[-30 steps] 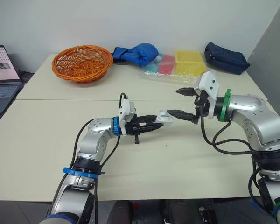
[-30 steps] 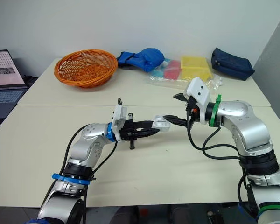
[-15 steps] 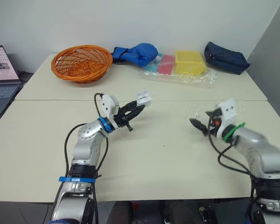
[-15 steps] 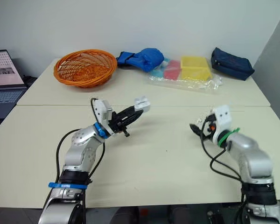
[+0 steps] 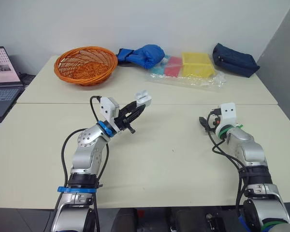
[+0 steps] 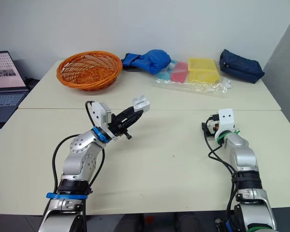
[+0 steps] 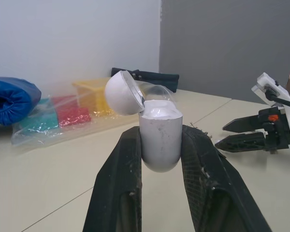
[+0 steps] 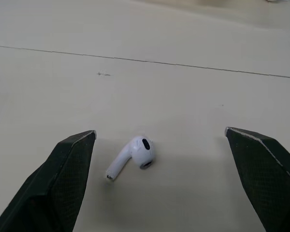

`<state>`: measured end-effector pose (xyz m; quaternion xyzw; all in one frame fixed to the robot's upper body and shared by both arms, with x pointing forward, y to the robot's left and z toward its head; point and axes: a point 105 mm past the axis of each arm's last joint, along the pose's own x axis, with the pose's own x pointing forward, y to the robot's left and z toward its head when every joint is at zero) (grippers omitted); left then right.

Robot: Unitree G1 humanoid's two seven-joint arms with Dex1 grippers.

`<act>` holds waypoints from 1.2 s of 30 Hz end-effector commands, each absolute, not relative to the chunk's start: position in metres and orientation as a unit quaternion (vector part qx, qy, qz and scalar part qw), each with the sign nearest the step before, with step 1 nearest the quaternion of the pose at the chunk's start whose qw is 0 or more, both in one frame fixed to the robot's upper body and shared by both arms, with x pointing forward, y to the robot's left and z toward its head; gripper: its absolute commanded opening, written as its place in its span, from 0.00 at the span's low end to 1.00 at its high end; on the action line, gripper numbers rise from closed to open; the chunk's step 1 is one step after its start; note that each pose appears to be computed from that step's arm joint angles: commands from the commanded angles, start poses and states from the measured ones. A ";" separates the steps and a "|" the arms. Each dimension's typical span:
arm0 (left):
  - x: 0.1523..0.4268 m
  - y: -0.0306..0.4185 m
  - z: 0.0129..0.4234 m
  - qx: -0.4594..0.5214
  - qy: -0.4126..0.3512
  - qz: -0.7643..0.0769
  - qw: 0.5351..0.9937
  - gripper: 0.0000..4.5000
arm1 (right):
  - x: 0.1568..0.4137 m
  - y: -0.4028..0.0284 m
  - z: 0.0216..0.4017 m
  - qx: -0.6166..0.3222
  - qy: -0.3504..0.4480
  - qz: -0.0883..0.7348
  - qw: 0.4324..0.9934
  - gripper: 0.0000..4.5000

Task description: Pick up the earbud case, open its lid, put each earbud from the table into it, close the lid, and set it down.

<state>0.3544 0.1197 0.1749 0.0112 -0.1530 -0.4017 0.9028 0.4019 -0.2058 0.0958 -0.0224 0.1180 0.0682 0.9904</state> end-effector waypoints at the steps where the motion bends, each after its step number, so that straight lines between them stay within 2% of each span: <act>1: 0.351 0.118 0.191 0.020 -0.180 -0.402 0.897 0.17 | 0.406 -0.195 0.100 -0.018 0.097 0.059 0.993 0.99; 4: 0.352 0.117 0.194 0.022 -0.182 -0.402 0.897 0.17 | 0.405 -0.188 0.091 -0.024 0.106 0.051 0.993 0.99; 7: 0.354 0.117 0.196 0.024 -0.184 -0.402 0.897 0.17 | 0.402 -0.186 0.084 -0.029 0.112 0.041 0.992 0.87; 12: 0.354 0.116 0.197 0.025 -0.185 -0.404 0.896 0.17 | 0.399 -0.181 0.077 -0.033 0.114 0.049 0.992 0.45; 15: 0.354 0.115 0.198 0.025 -0.185 -0.406 0.895 0.17 | 0.398 -0.183 0.075 -0.036 0.114 0.049 0.992 0.23; 17: 0.355 0.114 0.198 0.026 -0.186 -0.407 0.894 0.17 | 0.399 -0.186 0.076 -0.043 0.111 0.051 0.992 0.12; 22: 0.355 0.113 0.199 0.026 -0.186 -0.409 0.893 0.17 | 0.400 -0.191 0.080 -0.048 0.104 0.067 0.991 0.12; 25: 0.354 0.112 0.198 0.025 -0.186 -0.410 0.893 0.17 | 0.397 -0.182 0.088 -0.039 0.093 0.115 0.988 0.12; 27: 0.353 0.113 0.198 0.023 -0.186 -0.410 0.893 0.17 | 0.388 -0.172 0.099 -0.038 0.078 0.175 0.981 0.12; 30: 0.349 0.114 0.193 0.021 -0.180 -0.413 0.892 0.17 | 0.356 -0.162 0.114 -0.080 0.084 0.302 0.946 0.12; 32: 0.346 0.115 0.186 0.023 -0.170 -0.418 0.892 0.17 | 0.322 -0.160 0.118 -0.128 0.112 0.396 0.902 0.12; 36: 0.343 0.116 0.179 0.021 -0.164 -0.421 0.892 0.17 | 0.282 -0.178 0.110 -0.175 0.187 0.468 0.846 0.12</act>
